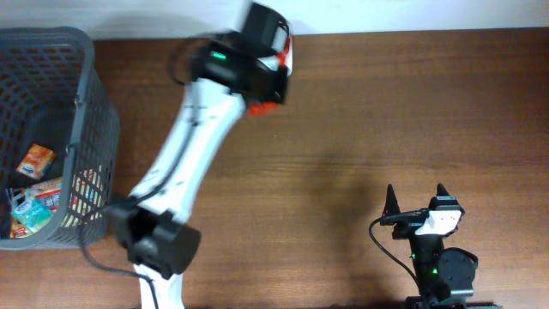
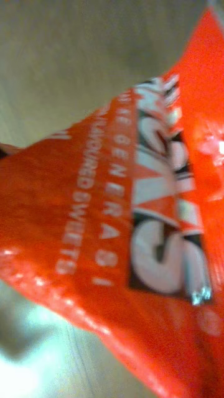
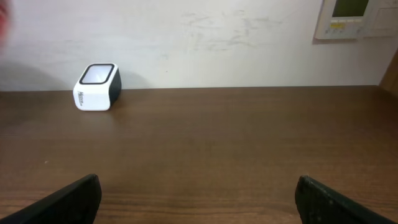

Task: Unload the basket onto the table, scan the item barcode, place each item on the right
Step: 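Lift the red sweets bag with the left gripper and drop it on table, then grasp the yellow wipes pack in the basket and place it beside red bag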

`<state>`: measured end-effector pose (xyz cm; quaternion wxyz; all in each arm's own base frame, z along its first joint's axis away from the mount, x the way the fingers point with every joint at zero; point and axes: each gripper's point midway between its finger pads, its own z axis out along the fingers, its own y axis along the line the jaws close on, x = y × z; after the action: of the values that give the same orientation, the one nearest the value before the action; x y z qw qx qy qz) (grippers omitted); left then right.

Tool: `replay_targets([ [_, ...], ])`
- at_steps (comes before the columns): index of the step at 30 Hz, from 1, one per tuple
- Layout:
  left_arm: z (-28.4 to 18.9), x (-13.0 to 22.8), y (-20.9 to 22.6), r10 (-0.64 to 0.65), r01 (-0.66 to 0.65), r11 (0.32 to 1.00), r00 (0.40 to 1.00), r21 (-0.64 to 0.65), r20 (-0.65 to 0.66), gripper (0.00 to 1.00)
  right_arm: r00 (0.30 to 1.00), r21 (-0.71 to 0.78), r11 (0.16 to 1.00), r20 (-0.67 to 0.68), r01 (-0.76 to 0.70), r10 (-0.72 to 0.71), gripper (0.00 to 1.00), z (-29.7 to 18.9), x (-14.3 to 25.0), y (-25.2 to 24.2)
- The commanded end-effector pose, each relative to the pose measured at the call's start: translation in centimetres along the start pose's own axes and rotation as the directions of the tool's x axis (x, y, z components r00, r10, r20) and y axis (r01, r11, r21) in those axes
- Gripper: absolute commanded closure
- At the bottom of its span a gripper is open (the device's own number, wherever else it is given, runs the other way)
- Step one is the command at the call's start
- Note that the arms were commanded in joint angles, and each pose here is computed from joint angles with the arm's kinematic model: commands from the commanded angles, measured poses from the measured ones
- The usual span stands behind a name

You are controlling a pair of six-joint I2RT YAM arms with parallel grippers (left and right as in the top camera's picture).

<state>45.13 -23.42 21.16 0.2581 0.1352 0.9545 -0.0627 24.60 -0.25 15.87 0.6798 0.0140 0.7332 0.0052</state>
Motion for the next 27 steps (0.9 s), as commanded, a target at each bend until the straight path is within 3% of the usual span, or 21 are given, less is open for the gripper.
replay_targets([
  [1, 6.7, 3.7, -1.3, 0.081, -0.088, 0.992, 0.994, -0.092, -0.077, 0.99, 1.000, 0.014, 1.000, -0.003, -0.008, 0.008, 0.01, 0.0, 0.3, -0.3],
  [2, 8.1, 4.5, -2.3, 0.100, -0.108, 0.991, 0.991, -0.085, -0.094, 0.97, 1.000, 0.014, 1.000, -0.004, -0.008, 0.008, 0.01, 0.0, 0.3, -0.3],
  [4, 10.9, 5.9, -4.6, 0.141, -0.150, 0.986, 0.983, -0.068, -0.119, 0.81, 1.000, 0.014, 1.000, -0.003, -0.008, 0.008, 0.02, 0.0, 0.3, -0.3],
  [6, 12.1, 6.5, -5.8, 0.167, -0.176, 0.982, 0.978, -0.071, -0.122, 0.50, 1.000, 0.014, 1.000, -0.003, -0.008, 0.008, 0.02, 0.0, 0.3, -0.3],
  [7, 12.0, 6.5, -5.9, 0.170, -0.179, 0.981, 0.978, -0.070, -0.120, 0.18, 1.000, 0.014, 1.000, -0.003, -0.008, 0.008, 0.01, 0.0, 0.3, -0.3],
  [8, 11.4, 6.1, -6.1, 0.171, -0.179, 0.982, 0.978, -0.065, -0.116, 0.04, 1.000, 0.014, 1.000, -0.003, -0.008, 0.008, 0.01, 0.0, 0.3, -0.3],
  [10, 9.4, 4.7, -6.2, 0.167, -0.174, 0.983, 0.981, -0.064, -0.103, 0.02, 1.000, 0.014, 1.000, -0.003, -0.008, 0.008, 0.02, 0.0, 0.3, -0.3],
  [14, -2.3, -3.6, -2.1, 0.075, -0.064, 0.992, 0.992, -0.112, 0.102, 0.06, 1.000, 0.014, 1.000, -0.004, -0.008, 0.008, 0.02, 0.0, 0.3, -0.3],
  [17, -11.3, -7.0, 5.4, -0.020, 0.083, 0.969, 0.965, -0.231, 0.261, 0.06, 1.000, 0.014, 1.000, -0.003, -0.008, 0.008, 0.02, 0.0, 0.3, -0.3],
  [18, -15.4, -7.0, 10.5, -0.078, 0.177, 0.936, 0.946, -0.303, 0.314, 0.06, 1.000, 0.014, 1.000, -0.003, -0.008, 0.008, 0.02, 0.0, 0.3, -0.3],
  [21, -21.1, -3.9, 19.9, -0.218, 0.364, 0.830, 0.909, -0.422, 0.356, 0.05, 1.000, 0.014, 1.000, -0.003, -0.008, 0.008, 0.02, 0.0, 0.3, -0.3],
  [23, -24.0, -0.7, 26.5, -0.339, 0.511, 0.697, 0.853, -0.502, 0.397, 0.02, 1.000, 0.014, 1.000, -0.003, -0.008, 0.008, 0.02, 0.0, 0.3, -0.3],
  [25, -26.3, 4.6, 33.7, -0.511, 0.668, 0.501, 0.741, -0.550, 0.434, 0.01, 1.000, 0.014, 1.000, -0.003, -0.008, 0.008, 0.02, 0.0, 0.3, -0.3],
  [27, -25.6, 7.7, 37.1, -0.635, 0.740, 0.446, 0.658, -0.503, 0.404, 0.00, 1.000, 0.014, 1.000, -0.003, -0.008, 0.008, 0.01, 0.0, 0.3, -0.3],
])
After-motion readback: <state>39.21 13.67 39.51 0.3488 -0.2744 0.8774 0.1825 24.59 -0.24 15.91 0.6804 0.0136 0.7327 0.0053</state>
